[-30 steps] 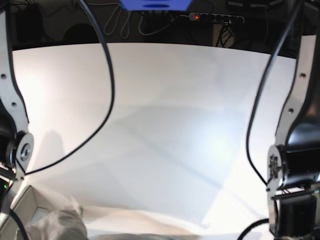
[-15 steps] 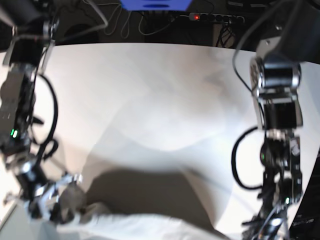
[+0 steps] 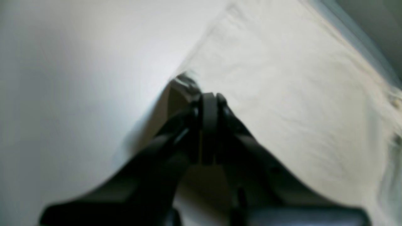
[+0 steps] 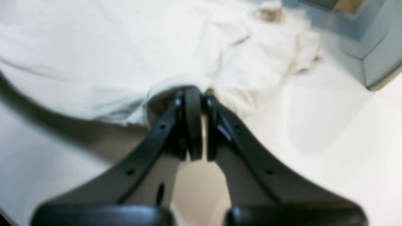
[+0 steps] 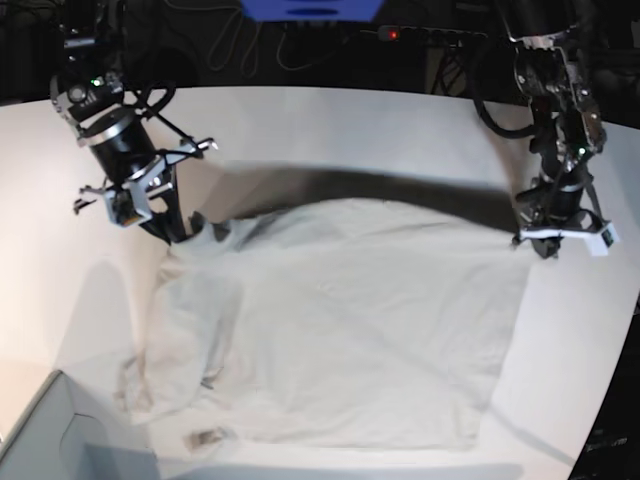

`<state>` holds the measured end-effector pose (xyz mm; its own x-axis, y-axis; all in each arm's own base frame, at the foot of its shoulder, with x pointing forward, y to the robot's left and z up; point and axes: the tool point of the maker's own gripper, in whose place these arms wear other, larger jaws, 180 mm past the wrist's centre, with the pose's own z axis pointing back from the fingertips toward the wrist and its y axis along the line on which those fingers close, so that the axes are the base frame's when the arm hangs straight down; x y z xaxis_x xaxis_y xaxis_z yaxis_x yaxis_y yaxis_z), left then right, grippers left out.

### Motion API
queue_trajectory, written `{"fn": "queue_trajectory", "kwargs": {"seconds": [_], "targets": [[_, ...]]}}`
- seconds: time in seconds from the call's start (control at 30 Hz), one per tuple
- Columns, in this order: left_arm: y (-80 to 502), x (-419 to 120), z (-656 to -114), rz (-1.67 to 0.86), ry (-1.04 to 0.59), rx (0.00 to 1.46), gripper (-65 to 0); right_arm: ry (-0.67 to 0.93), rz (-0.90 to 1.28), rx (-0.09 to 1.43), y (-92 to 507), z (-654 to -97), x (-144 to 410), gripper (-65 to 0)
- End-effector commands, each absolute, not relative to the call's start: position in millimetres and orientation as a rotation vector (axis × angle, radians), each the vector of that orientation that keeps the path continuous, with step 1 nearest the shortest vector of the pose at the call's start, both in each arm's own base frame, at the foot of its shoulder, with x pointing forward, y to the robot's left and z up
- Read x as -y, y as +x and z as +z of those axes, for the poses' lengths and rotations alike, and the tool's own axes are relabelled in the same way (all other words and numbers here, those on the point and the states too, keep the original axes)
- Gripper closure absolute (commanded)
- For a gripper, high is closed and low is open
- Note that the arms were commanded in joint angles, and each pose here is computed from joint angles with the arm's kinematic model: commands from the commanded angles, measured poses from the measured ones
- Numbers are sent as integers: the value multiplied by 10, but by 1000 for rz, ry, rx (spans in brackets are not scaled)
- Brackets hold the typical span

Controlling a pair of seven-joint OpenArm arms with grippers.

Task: Layout the t-shirt on the table in an organized manner, then fold the t-shirt properly
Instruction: 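Release the shirt with the right gripper and move it toward the collar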

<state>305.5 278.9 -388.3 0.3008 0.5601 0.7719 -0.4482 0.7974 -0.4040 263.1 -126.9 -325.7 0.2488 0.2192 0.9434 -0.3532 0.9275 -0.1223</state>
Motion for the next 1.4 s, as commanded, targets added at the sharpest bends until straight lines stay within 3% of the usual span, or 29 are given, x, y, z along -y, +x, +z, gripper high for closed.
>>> {"fn": "queue_trajectory", "kwargs": {"seconds": [0.0,0.27,0.47,0.6,0.8,1.07,1.2,1.37], "targets": [[2944,-2931,-3845,700,-103,1095,-1,135,382,1278,2566,-3229,1283,0],[2410,-3070,-4101,832,-134,1012,-1,178,363,1178,2078,-3668,1365,0],[2351,-3049,-4143,840,-136,998,-1,207,350,1096,1821,-3943,1386,0],[2366,-3073,-4124,836,-132,1004,-1,331,419,1073,1708,-3900,1151,-3],[2454,-3078,-4069,835,-141,1024,-1,345,490,1016,1658,-3860,1176,-165],[2486,-3080,-4049,835,-143,1033,-1,165,280,1113,2018,-3700,1850,-327],[2490,-3086,-4043,836,-143,1035,-1,152,265,1010,2250,-3930,1895,-375],[2490,-3086,-4043,836,-143,1035,-1,149,235,867,2568,-4162,1894,-378]]}}
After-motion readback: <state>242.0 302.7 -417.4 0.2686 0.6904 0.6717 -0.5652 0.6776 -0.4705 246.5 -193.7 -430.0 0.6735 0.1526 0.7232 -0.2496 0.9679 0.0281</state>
